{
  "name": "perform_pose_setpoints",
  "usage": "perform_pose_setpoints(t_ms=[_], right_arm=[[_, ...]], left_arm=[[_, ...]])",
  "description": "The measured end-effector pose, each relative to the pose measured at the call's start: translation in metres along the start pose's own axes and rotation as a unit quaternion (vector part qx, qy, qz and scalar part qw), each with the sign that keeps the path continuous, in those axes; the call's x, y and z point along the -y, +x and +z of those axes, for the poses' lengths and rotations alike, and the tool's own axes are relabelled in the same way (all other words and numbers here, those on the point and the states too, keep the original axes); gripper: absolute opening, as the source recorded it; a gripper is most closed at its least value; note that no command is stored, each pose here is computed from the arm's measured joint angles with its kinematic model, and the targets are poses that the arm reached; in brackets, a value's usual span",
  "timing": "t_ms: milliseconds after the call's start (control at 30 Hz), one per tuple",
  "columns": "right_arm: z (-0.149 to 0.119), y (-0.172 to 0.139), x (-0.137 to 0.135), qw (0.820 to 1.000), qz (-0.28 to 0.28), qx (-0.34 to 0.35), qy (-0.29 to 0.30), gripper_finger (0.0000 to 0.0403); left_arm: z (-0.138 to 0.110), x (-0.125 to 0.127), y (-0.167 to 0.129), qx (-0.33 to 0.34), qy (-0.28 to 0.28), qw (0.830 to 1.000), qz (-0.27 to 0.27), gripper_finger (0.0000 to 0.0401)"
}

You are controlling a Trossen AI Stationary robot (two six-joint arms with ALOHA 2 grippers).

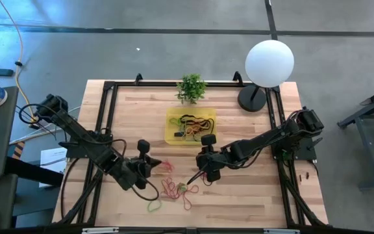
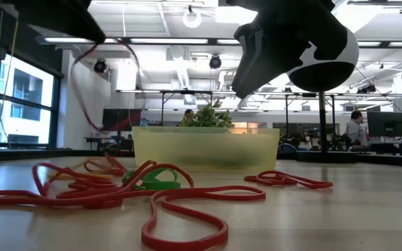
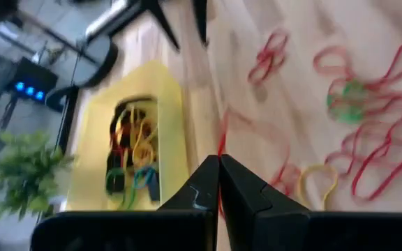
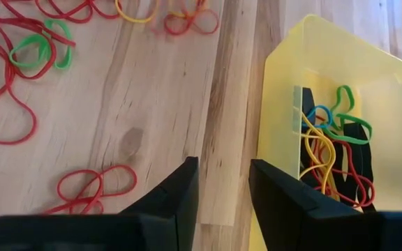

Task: Pick and place rubber bands into bin
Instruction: Put the red rubber band into the yellow bin

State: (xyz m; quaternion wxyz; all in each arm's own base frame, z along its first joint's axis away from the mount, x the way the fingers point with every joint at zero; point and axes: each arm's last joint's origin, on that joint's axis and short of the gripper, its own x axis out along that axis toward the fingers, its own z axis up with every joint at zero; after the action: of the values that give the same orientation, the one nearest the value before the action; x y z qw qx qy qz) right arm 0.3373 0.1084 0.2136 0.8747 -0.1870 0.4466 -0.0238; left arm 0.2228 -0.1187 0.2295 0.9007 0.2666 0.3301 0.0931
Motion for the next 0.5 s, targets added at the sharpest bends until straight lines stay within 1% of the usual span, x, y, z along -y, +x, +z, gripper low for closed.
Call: perform_pose_setpoints(t_ms=[67,167,300,500], right_arm=[[0.0,0.0,0.0,1.0,-0.001,0.0,0.0,0.0117],[0.0,0.0,0.0,1.0,-0.001,0.0,0.002,0.0118],[0.0,0.0,0.0,1.0,-0.002,0.001,0.001,0.0118],[0.001,0.0,0.0,1.0,-0.003,0.004,0.001,0.0118]], left_arm=[[-0.002,0.0,-0.001,-0.008,-0.004,1.0,0.021,0.0],[-0.002,0.0,-0.004,-0.001,0.001,0.999,0.053,0.0],[0.005,-0.007,-0.009,0.026,0.01,0.998,0.061,0.0],[0.012,-0.031,-0.008,0.041,0.026,0.995,0.09,0.0]])
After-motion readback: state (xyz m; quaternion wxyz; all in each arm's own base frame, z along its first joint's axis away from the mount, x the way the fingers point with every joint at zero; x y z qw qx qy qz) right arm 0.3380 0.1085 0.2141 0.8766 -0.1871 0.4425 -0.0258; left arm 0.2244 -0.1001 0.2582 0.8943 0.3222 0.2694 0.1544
